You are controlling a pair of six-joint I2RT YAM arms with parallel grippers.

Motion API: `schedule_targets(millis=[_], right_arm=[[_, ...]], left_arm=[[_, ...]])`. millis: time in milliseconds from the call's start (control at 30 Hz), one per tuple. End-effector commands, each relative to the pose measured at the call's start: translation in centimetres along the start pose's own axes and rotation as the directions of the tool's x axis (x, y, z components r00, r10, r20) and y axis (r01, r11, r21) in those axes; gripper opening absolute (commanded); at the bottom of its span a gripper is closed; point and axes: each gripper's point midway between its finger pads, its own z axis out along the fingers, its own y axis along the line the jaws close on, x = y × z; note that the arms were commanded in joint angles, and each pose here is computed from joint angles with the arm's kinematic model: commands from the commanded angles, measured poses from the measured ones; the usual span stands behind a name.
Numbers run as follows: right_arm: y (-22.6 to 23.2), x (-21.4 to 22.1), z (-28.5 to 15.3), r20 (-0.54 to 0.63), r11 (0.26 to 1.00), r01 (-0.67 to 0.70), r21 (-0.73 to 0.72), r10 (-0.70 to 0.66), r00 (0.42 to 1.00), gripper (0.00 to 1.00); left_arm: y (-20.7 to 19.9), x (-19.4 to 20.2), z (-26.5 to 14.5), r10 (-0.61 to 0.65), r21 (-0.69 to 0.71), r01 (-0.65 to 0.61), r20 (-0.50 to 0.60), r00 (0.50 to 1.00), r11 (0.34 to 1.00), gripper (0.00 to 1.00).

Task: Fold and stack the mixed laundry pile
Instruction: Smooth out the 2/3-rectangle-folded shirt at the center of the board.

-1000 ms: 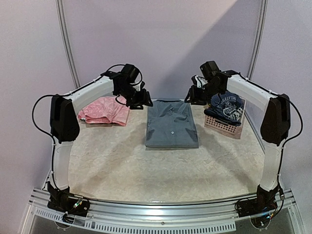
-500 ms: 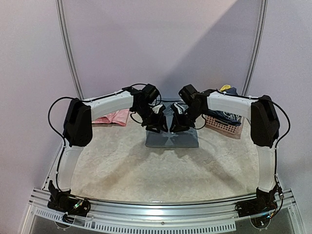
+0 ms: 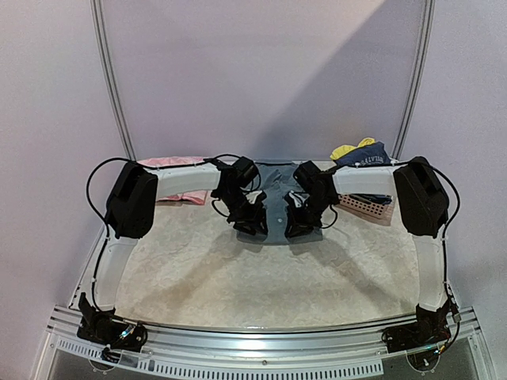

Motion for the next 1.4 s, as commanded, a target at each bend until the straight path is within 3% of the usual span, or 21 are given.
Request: schedule_targets(millis=[0,300,833,1067,1167,1367], right_arm=[[-3.3,0.6,1.0,-0.018,0.997,-0.074,0.038,0.075,0.997,0.13],[-4.4,2.2,0.4,-0.024,0.993,-0.11,0.052,0.111,0.994,0.14],[-9.9,5.4,-4.8,0.014,0.955,-0.195,0.223,0.197,0.98,0.13],[-8.1,5.6,-8.2,0.08,0.964,-0.197,0.177,0.185,0.979,0.14],[-5.7,5.4,-9.4,0.103,0.982,-0.18,0.061,0.173,0.98,0.2],[-2.9,5.7,-10.1,0.113,0.984,-0.167,-0.059,0.172,0.979,0.45]], left_arm=[[2.6,1.4,1.3,-0.004,-0.056,0.003,-0.019,1.0,0.998,0.45],[4.1,3.3,1.5,-0.019,-0.092,0.017,-0.021,1.0,0.996,0.43],[5.0,6.2,0.5,-0.011,-0.142,0.009,-0.017,1.0,0.99,0.42],[3.0,5.2,-3.5,0.013,-0.139,-0.003,0.073,0.997,0.99,0.53],[2.1,4.6,-5.3,0.011,-0.131,0.004,0.119,0.993,0.991,0.61],[2.5,5.5,-8.1,-0.013,-0.155,0.038,0.161,0.987,0.987,0.68]])
